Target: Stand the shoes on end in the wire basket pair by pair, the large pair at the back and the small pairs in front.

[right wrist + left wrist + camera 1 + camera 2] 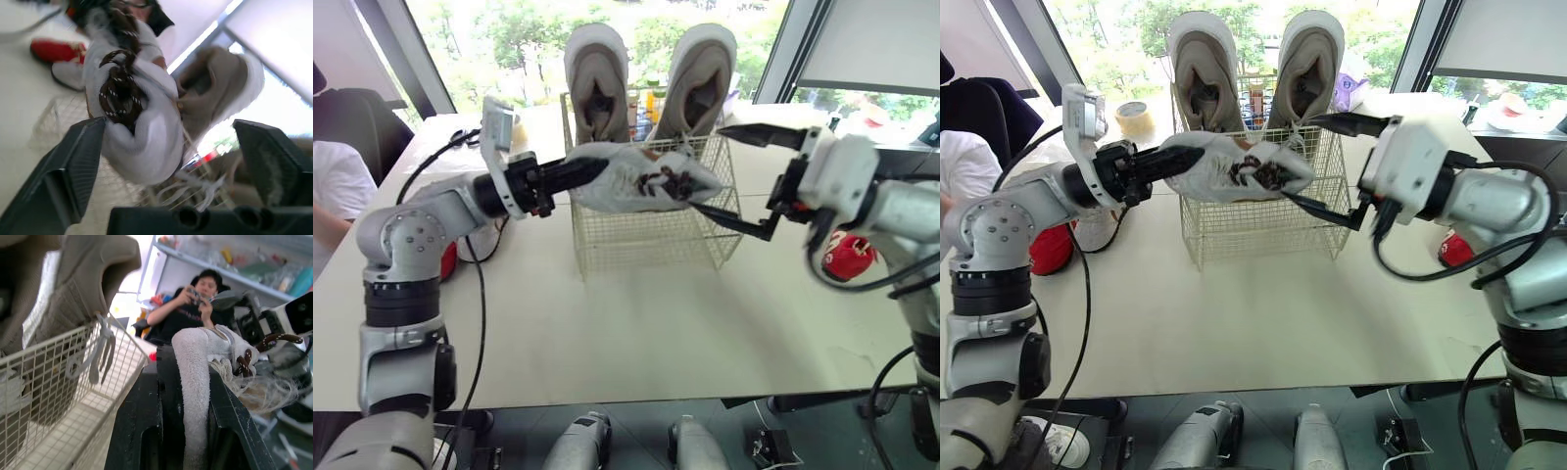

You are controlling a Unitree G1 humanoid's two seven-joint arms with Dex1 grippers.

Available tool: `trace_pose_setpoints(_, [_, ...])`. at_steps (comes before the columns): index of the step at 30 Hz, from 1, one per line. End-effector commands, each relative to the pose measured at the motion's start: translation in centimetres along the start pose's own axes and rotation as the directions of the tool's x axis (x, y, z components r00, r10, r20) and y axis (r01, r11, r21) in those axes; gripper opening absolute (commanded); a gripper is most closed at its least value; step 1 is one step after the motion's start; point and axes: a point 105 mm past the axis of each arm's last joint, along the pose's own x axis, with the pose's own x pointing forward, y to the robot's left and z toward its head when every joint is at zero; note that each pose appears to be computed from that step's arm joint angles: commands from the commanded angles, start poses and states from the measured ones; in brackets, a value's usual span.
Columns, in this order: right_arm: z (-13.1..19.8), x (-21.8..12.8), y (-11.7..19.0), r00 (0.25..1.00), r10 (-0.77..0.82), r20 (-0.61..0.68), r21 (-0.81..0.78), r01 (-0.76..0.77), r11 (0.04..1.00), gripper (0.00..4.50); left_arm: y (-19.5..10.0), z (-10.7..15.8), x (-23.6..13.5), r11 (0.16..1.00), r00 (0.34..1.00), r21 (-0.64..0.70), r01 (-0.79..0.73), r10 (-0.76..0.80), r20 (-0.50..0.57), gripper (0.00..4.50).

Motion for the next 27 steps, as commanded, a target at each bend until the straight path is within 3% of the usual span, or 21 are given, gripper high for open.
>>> trace_pose_setpoints(1, [0.2,-1.4,0.5,0.999,0.007,0.043,0.334,-0.021,0.942,4.35,-0.4,2.9,-0.4,1.0,0.985,0.008,-0.017,0.015,0.172,0.3])
trace_pose_setpoints(4, [0.1,-1.2,1.0,0.988,-0.029,0.152,0.573,-0.064,0.817,4.35,-0.7,3.9,0.1,1.0,0.963,-0.029,-0.01,0.017,0.268,0.3])
trace_pose_setpoints(11, [1.2,3.7,0.6,0.926,-0.161,0.342,0.729,-0.154,0.667,4.35,-1.5,3.9,1.7,0.997,0.938,-0.077,0.029,0.0,0.347,0.3])
trace_pose_setpoints(16, [2.9,6.8,-0.1,0.884,-0.198,0.423,0.728,-0.202,0.655,4.35,-1.7,3.9,2.6,0.996,0.93,-0.08,0.032,0.0,0.367,0.3])
trace_pose_setpoints(21, [4.6,7.3,-0.7,0.835,-0.228,0.5,0.724,-0.259,0.64,4.35,-1.4,3.8,2.7,0.997,0.929,-0.071,-0.001,0.027,0.37,0.3])
trace_pose_setpoints(27, [4.1,7.8,-1.7,0.837,-0.3,0.458,0.759,-0.193,0.621,4.35,-1.9,3.9,2.4,0.996,0.924,-0.08,0.027,0.006,0.383,0.3])
